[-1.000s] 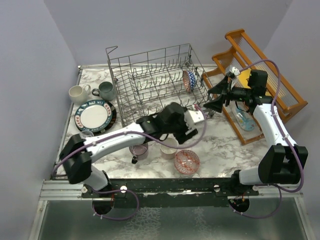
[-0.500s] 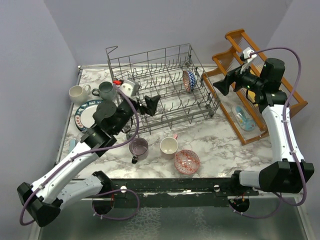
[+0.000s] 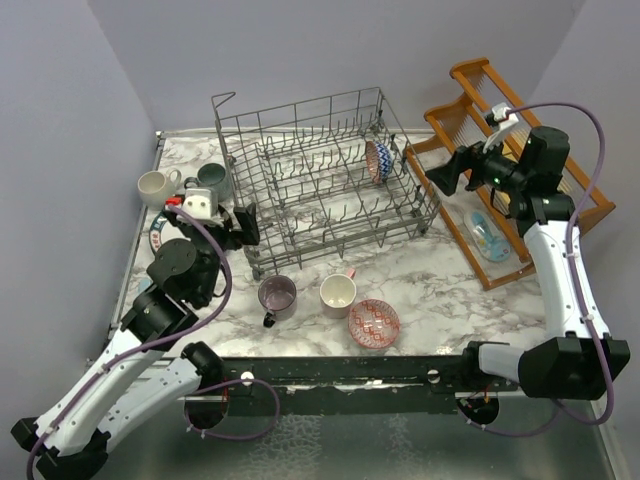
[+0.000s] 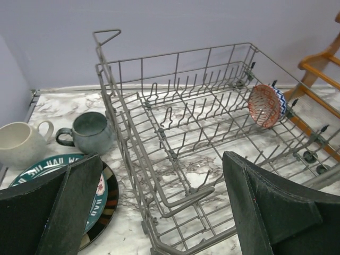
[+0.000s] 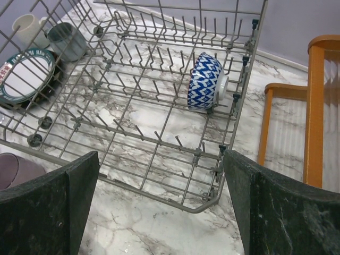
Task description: Load the mixed dishes into the dish rack
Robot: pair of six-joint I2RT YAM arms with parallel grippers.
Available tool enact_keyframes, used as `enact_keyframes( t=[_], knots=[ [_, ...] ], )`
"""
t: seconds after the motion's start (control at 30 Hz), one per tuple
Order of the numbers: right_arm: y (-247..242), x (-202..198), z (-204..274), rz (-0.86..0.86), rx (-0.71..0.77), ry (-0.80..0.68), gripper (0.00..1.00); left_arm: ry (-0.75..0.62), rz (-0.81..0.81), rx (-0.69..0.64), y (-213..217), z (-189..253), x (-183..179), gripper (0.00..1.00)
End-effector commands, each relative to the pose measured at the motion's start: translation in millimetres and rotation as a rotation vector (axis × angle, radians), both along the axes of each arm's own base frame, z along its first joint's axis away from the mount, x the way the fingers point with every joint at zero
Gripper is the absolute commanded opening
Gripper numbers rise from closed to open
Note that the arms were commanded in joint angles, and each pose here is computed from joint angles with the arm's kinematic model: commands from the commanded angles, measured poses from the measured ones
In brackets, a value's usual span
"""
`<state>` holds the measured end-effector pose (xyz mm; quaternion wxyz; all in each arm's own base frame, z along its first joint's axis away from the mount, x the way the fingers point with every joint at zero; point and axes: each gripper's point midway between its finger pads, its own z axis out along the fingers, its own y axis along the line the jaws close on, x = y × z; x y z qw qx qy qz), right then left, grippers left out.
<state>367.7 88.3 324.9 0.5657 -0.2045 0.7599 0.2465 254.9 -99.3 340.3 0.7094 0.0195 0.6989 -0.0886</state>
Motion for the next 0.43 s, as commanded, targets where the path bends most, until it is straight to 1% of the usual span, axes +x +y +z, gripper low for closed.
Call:
enact_keyframes(
  t=[0.0,0.4],
  knots=[
    [-10.5,-2.7,7.5,-0.068,-0.011,-0.029,1.0,0.042,0.104,0.006,22.1,-15.5,-3.4,0.99],
    [-8.5,-7.2,4.2,-0.042,-0.031,-0.05,1.0,0.057,0.121,0.015,26.8,-23.9,-5.7,0.99]
  ],
)
